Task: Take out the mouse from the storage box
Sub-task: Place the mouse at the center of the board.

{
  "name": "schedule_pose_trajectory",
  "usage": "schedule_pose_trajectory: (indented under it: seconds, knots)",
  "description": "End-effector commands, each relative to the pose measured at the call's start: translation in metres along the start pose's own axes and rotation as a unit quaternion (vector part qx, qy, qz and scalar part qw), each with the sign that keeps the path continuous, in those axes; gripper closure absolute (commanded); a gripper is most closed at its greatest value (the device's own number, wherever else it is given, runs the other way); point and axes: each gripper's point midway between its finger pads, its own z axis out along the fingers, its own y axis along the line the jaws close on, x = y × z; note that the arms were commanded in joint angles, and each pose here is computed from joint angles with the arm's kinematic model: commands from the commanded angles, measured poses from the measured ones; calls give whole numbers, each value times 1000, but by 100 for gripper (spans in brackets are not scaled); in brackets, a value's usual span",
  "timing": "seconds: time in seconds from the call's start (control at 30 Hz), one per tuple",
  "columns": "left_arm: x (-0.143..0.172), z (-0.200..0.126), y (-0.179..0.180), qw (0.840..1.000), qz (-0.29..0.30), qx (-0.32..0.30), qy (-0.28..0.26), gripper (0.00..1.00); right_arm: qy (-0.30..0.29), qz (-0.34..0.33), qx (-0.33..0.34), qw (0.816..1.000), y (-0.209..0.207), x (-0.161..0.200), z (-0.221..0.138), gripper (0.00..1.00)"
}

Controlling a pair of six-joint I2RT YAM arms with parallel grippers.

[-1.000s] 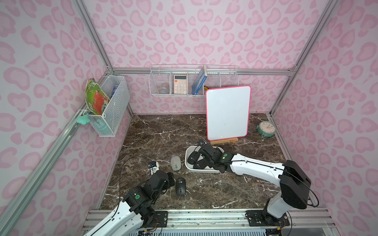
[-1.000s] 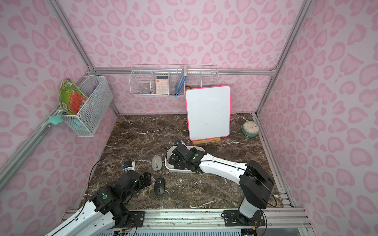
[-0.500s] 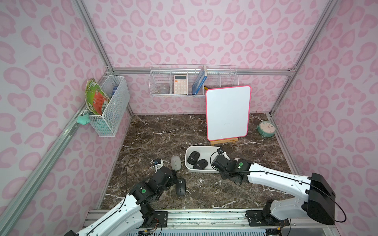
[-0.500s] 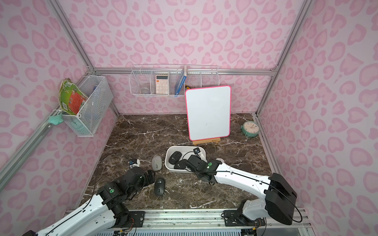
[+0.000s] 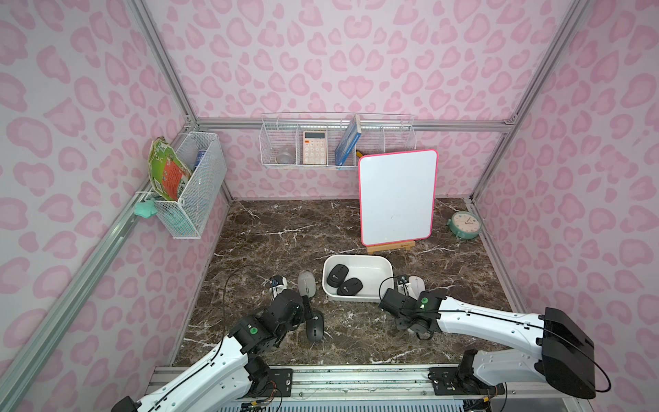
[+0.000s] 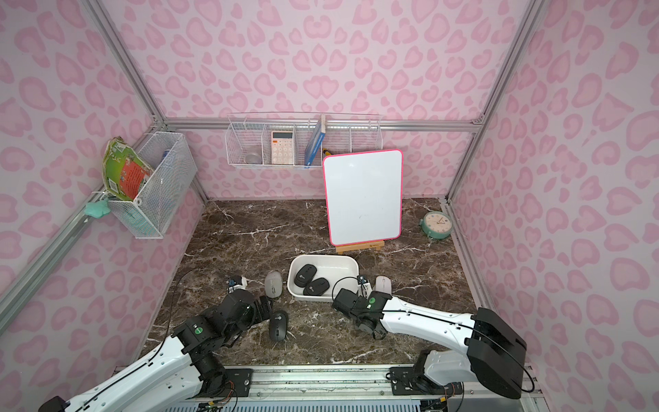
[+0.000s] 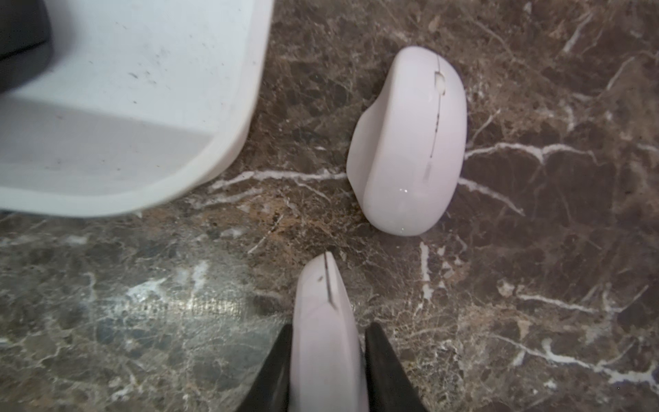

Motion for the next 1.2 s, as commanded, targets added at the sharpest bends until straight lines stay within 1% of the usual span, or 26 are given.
schedule_pose_trajectory:
  seconds: [0.0,0.23,0.37,0.57,0.63,0.67,0.73,0.77,0.8,0.9,1.0,1.17]
  knots:
    - [-3,-2,1,1000,2,0,-8,4,6,44,16,999,-8,6,2,84]
    - [-4,-3,2,1000,2,-4,-9,4,14,64,62,996,-21,15,9,84]
    - [-4,-3,3,1000,0,-6,-9,4,16,75,74,994,-23,18,14,84]
    - [-4,-2,3,1000,2,-9,-7,4,27,63,101,993,-24,24,25,84]
    - [-4,-2,3,1000,4,-8,-8,4,25,56,105,993,-21,23,27,82]
    - [-4,-2,4,1000,5,-10,-10,4,26,53,107,992,-20,24,28,80]
    - [-4,-2,5,1000,5,-14,-9,4,27,49,104,993,-15,23,30,73]
    - [-4,-3,5,1000,4,-13,-9,4,28,48,101,993,-13,22,31,67]
    - [-4,-3,5,1000,4,-13,-9,4,25,46,97,994,-9,21,30,58]
    - [-4,-1,6,1000,6,-13,-11,4,20,40,86,995,-2,18,30,43]
    - [-4,-1,6,1000,8,-17,-8,4,22,33,71,997,8,15,28,34]
    - [-5,-2,4,1000,12,-18,-8,4,19,29,30,999,27,10,22,24]
